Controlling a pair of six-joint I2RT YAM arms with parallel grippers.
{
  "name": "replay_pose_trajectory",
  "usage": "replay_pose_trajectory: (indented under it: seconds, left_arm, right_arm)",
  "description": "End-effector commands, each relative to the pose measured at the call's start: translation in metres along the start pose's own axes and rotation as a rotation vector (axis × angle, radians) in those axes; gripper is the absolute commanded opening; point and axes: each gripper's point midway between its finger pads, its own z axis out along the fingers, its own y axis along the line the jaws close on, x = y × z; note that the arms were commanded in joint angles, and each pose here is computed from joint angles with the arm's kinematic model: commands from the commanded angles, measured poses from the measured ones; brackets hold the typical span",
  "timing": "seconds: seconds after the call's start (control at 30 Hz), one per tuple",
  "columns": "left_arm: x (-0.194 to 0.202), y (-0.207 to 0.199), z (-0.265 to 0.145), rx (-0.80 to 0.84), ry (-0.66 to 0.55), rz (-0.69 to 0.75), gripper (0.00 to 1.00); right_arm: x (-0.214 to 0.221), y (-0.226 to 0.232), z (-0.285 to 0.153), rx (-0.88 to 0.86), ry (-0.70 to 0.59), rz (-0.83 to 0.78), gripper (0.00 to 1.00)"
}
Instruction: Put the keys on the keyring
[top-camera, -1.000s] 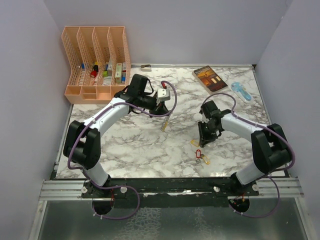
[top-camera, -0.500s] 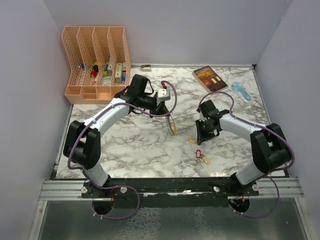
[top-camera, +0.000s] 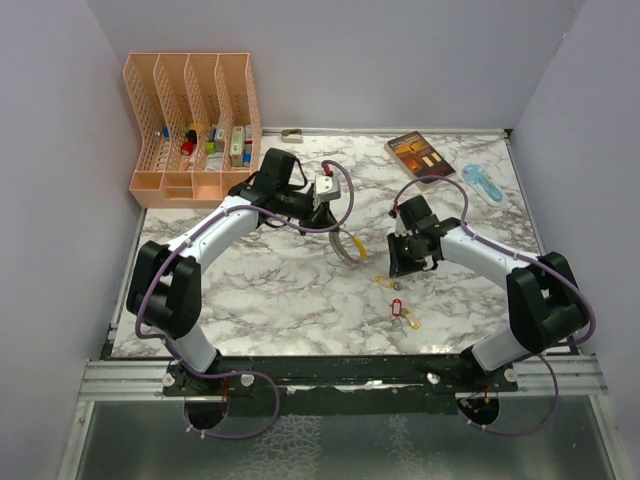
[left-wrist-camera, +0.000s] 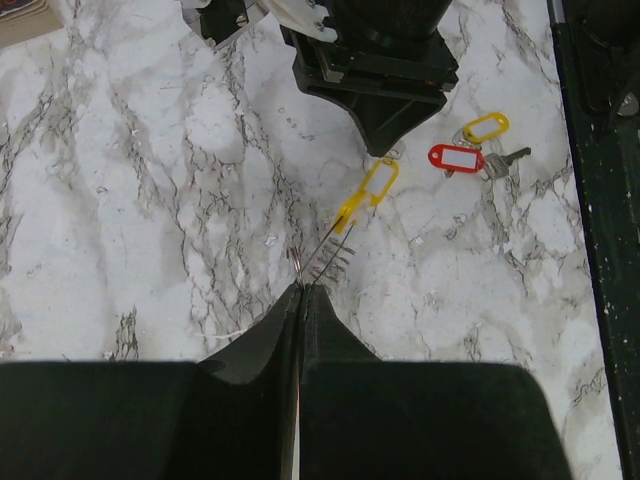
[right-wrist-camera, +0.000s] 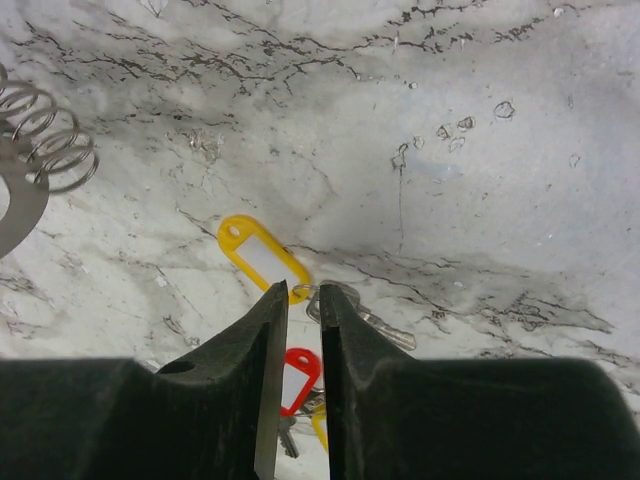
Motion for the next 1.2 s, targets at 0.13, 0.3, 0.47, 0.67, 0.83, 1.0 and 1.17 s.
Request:
replay_pose_trajectory:
  seconds: [0.13, 0.3, 0.47, 0.67, 0.83, 1.0, 1.17]
  left_arm:
    - [-0.017, -0.004, -0.007, 0.012, -0.050, 0.040, 0.00]
    - [-0.017, -0.004, -0.007, 0.011, -0.050, 0.039, 0.00]
    - [-0.017, -0.005, -0.008, 0.008, -0.050, 0.042, 0.00]
    - [-0.018, -0.004, -0.007, 0.009, -0.053, 0.041, 0.00]
    - [-0.017, -0.004, -0.008, 0.007, -0.050, 0.035, 0.00]
    - [-0.016, -0.004, -0.007, 0.008, -0.048, 0.033, 0.00]
    - [-0.016, -0.003, -0.007, 0.003, -0.048, 0.031, 0.00]
  right_arm:
    - [-0.001, 0.003, 0.016, -0.027, 0.001, -0.051, 0.24]
    - [0.008, 0.005, 0.019, -0.050, 0.031, -0.040, 0.25]
    - [0.012, 0.007, 0.013, -0.059, 0.036, -0.037, 0.26]
    - [0.019, 0.005, 0.014, -0.054, 0.058, -0.042, 0.26]
    - [0.026, 0.006, 0.017, -0.066, 0.080, -0.020, 0.19]
    - [0.032, 0.005, 0.016, -0.057, 0.091, 0.004, 0.09]
    - [0.032, 0.006, 0.013, -0.060, 0.088, 0.025, 0.01]
